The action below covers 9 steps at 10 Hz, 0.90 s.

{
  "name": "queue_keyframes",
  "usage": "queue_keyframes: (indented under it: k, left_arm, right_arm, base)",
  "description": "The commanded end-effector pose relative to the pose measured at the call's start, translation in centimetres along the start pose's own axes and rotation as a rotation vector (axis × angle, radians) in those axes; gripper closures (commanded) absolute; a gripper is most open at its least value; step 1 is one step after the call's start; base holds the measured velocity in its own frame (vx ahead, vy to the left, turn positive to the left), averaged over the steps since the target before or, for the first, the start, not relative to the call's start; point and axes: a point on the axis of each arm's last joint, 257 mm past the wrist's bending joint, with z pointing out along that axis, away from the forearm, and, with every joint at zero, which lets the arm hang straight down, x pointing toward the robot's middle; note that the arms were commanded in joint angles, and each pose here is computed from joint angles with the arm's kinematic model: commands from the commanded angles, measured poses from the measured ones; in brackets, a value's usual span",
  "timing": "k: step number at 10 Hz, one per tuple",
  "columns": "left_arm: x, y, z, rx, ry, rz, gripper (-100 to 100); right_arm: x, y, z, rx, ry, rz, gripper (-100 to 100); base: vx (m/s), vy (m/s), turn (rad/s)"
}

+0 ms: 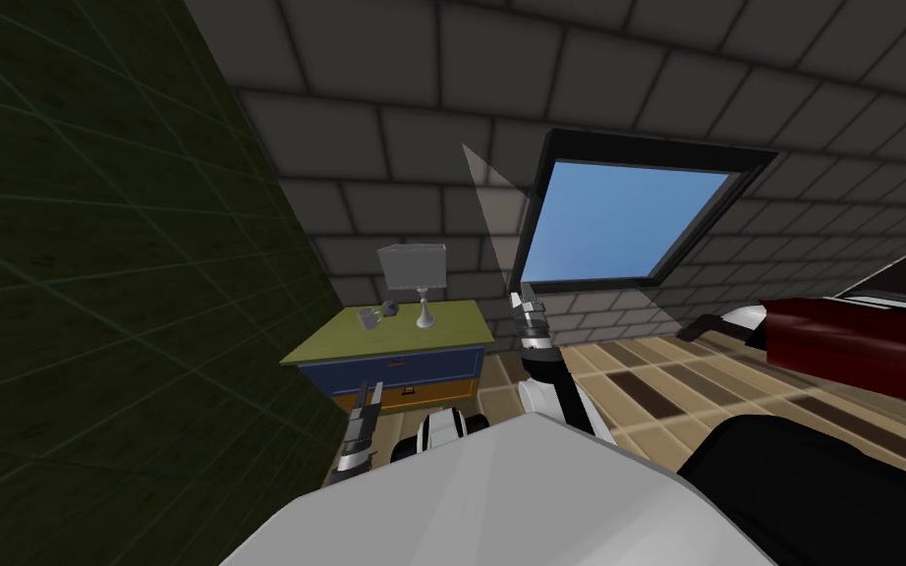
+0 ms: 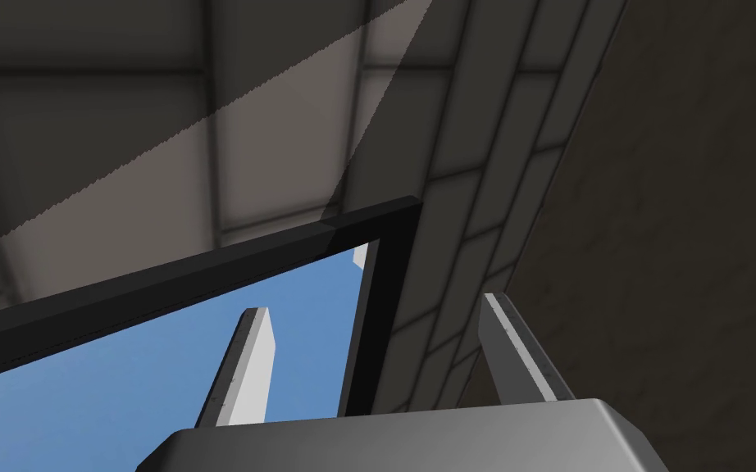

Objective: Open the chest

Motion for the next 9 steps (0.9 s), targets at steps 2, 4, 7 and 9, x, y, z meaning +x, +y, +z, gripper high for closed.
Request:
queue_keyframes:
  k: [2, 4, 7, 9]
  left_arm:
    - [0.6, 1.6, -1.7, -0.036, 0.003, -0.007, -100]
    - [0.9, 2.4, -2.7, -0.052, 0.006, -0.011, -100]
    - [1.5, 3.7, -4.4, -0.082, 0.015, -0.016, -100]
    - [1.9, 4.6, -6.0, -0.106, 0.025, -0.017, -100]
  right_arm:
    - [0.0, 0.0, 0.0, 0.0, 0.0, 0.0, 0]
    - [0.0, 0.0, 0.0, 0.0, 0.0, 0.0, 0]
    - [0.0, 0.0, 0.0, 0.0, 0.0, 0.0, 0]
    - [0.0, 0.0, 0.0, 0.0, 0.0, 0.0, 0]
  base:
    - [0.079, -0.041, 0.019]
    - [0.08, -0.034, 0.014]
    - [0.098, -0.034, 0.021]
    - [0.08, -0.043, 0.019]
